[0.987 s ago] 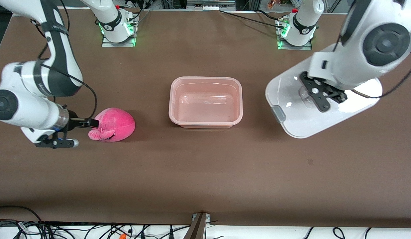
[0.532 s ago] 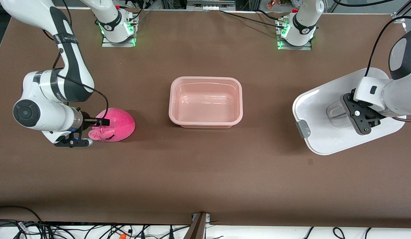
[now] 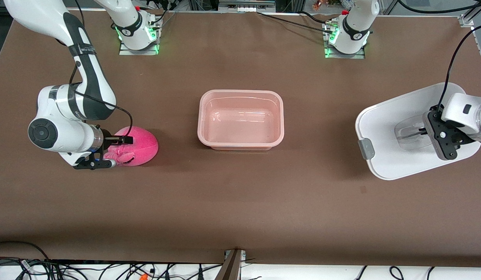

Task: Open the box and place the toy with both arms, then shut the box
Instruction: 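Reach the right gripper to the pink plush and grasp it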

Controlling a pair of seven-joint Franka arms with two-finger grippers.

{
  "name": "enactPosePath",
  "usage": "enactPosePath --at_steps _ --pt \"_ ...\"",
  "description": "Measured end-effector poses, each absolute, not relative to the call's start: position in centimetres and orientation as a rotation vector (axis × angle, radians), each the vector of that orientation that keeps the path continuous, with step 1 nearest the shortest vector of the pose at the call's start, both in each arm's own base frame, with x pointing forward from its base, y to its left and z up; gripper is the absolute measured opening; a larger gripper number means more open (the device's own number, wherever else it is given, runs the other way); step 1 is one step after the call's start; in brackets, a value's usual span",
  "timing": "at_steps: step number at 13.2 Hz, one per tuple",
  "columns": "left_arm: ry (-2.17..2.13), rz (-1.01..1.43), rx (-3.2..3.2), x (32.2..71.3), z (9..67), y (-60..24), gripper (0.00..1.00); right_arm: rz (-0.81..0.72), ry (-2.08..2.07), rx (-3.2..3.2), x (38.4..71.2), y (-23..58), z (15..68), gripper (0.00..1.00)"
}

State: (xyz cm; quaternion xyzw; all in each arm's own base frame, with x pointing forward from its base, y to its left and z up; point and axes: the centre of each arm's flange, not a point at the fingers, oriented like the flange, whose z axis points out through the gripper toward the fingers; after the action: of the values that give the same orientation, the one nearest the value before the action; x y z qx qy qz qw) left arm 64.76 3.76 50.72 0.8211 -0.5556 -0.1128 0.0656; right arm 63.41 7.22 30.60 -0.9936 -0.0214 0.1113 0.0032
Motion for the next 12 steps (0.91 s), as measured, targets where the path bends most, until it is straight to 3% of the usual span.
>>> enactPosePath --at_steps 2,6,9,10,12 --pt "-1.671 -0.338 2.474 64.8 50.6 3.9 0.07 0.336 -0.075 -3.115 63.2 7.2 29.4 0.93" --pt "-1.676 -0.327 2.462 64.8 50.7 3.4 0.07 0.351 -0.140 -3.105 62.9 7.7 28.3 0.45" --pt "-1.678 -0.326 2.460 64.8 50.7 3.3 0.07 0.333 -0.285 -3.085 63.1 8.0 28.7 0.15" --pt "-1.678 -0.325 2.460 64.8 50.7 3.3 0.07 0.311 -0.385 -3.067 63.3 8.6 28.9 0.09" --pt "-1.678 -0.325 2.460 64.8 50.7 3.3 0.07 0.271 -0.511 -3.042 63.7 9.8 29.7 0.09"
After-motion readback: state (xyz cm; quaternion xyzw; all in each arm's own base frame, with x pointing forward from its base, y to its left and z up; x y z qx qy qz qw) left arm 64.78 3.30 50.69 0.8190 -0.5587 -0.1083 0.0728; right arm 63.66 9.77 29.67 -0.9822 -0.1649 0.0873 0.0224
